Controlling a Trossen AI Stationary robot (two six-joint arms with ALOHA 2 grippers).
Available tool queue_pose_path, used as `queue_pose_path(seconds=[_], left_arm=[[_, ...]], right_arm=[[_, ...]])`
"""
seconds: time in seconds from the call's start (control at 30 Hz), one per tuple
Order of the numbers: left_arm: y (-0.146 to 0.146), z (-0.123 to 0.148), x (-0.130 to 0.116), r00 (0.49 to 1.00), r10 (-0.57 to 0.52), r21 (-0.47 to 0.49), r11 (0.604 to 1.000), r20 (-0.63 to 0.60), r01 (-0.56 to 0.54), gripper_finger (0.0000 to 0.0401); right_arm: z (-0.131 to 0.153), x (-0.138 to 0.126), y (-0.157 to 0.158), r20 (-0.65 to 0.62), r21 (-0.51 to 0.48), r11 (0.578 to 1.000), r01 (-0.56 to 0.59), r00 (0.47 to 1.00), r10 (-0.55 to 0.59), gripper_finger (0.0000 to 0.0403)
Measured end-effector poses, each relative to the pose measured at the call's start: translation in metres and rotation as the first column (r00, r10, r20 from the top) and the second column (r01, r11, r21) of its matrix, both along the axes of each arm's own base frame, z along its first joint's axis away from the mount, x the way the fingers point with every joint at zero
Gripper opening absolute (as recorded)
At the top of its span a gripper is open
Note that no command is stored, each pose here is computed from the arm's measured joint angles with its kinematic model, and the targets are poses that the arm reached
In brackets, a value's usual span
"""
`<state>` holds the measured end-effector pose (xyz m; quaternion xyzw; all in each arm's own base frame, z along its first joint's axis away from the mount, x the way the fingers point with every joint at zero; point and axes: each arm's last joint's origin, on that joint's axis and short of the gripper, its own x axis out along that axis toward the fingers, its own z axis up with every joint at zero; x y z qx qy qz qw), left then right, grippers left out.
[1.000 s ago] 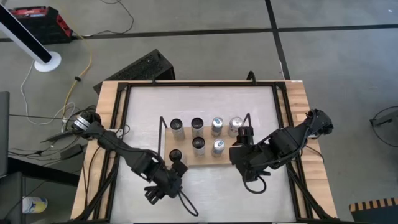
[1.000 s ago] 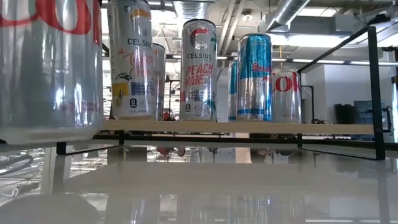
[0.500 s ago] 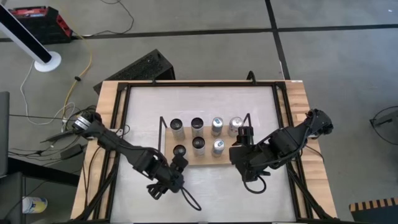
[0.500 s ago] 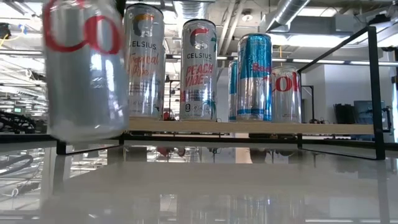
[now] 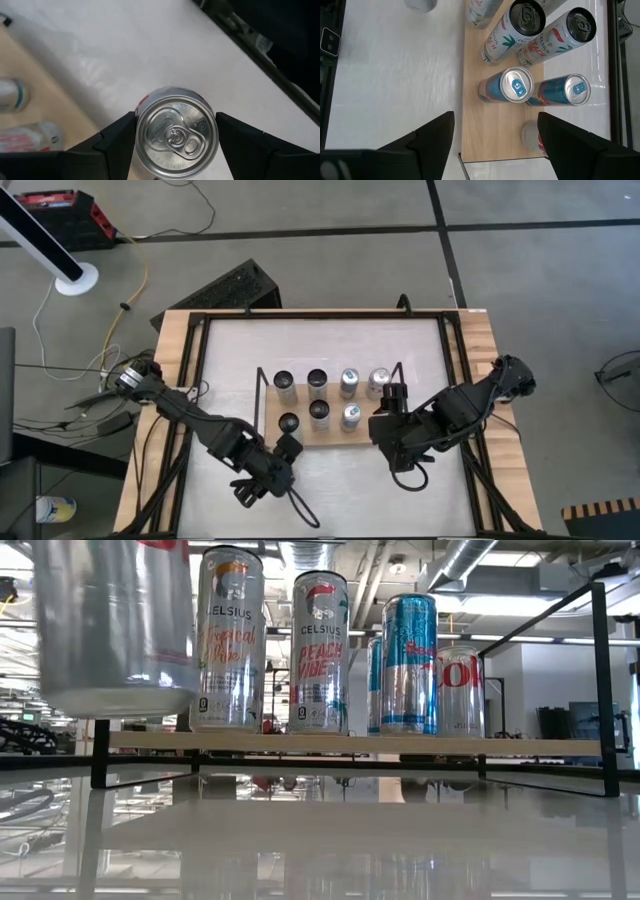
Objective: Place canned beverage on shelf
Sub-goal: Put the red-silver soda can on the shelf aligned with the other red-silver soda can
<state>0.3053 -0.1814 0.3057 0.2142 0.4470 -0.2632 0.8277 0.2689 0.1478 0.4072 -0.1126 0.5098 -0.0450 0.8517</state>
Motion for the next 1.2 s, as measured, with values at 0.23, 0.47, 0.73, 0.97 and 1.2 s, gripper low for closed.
queue_pose_path(seconds=[0.23,0.47,0.73,0.97,1.2], left_arm=[[-0.014,-0.006,0.000,0.999,-0.039,-0.016,0.999,0.005,0.039,0.0238],[-0.019,-0.026,0.006,0.994,-0.052,-0.009,0.999,-0.092,0.051,0.0238],[-0.021,-0.030,0.008,0.994,-0.043,-0.020,0.999,-0.103,0.041,0.0239],[-0.021,-0.030,0.008,0.994,-0.018,-0.029,0.999,-0.110,0.015,0.0253],[-0.020,-0.029,0.008,0.995,-0.013,-0.025,1.000,-0.101,0.011,0.0255]], right_arm=[[0.000,0.000,0.000,0.005,0.003,1.000,0.000,1.000,0.000,0.0310],[0.000,0.001,0.001,0.012,0.007,1.000,0.000,1.000,0.000,0.0310],[0.001,0.001,0.001,0.013,0.006,1.000,-0.005,1.000,0.005,0.0310],[0.001,0.001,0.001,0.014,0.006,1.000,-0.007,1.000,0.007,0.0310],[0.001,0.001,0.001,0.014,0.006,1.000,-0.007,1.000,0.007,0.0310]])
